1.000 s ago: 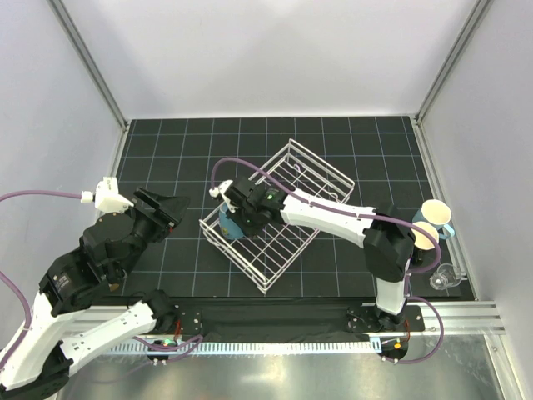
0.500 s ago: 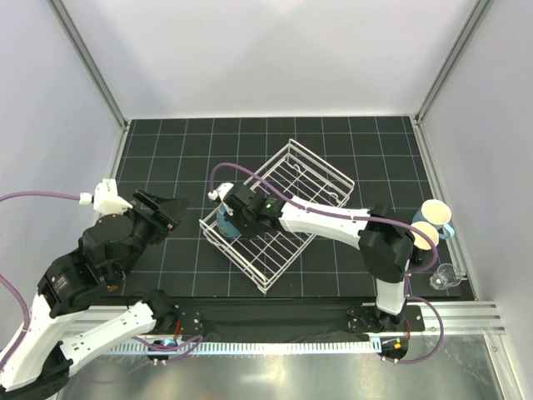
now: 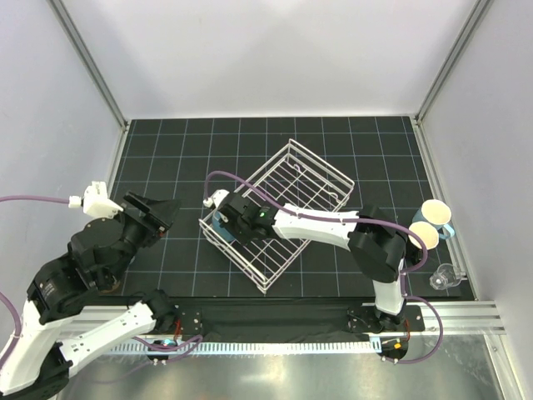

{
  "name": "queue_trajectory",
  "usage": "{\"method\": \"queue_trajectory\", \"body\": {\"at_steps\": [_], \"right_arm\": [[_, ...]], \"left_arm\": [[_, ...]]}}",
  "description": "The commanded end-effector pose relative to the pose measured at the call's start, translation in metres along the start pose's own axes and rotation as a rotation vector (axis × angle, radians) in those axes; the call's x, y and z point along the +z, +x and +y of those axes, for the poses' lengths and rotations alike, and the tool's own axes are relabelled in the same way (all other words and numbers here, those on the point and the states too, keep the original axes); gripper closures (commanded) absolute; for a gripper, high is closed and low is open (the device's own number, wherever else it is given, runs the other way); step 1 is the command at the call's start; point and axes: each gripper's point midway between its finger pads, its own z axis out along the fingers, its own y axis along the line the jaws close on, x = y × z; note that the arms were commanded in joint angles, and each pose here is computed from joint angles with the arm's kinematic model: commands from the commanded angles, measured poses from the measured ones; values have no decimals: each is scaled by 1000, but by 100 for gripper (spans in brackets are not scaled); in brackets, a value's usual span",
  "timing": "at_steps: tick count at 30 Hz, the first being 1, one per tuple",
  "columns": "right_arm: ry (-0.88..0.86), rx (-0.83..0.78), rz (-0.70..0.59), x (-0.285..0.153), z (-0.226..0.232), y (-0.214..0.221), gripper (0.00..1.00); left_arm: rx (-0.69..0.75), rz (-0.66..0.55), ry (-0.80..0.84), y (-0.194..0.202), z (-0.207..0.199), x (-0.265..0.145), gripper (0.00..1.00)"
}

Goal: Load the cups into the dish rack

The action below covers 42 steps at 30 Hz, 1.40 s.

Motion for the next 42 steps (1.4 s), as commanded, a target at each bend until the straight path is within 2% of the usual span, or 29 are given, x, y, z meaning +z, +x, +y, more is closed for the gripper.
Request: {"method": "queue_trajectory", "body": {"at_steps": [1,7,14,18,31,39,42], "right_arm": [[15,33,-61,8,1,-13,96],[24,34,-36,8,3,-1,95],[34,29,-25,3,1,5,71],[40,27,-19,-1,0,9,61],[15,18,-85,-45,-3,-4,45],[19,30,-103,-82,-9,-3,37],[35,34,-111,-102,-16,0,34]], "left_arm": [[5,-50,-4,-16,1,-7,34],[8,-50,-7,-15,0,-5,34],[3,-37,-21,-6,1,4,34],[-1,-25,-21,-1,-1,8,34],[-15,-28,-115,7,13,19,35],[190,-122,-396,-24,56,6,29],[280,-108,-494,-30,66,-1,29]]}}
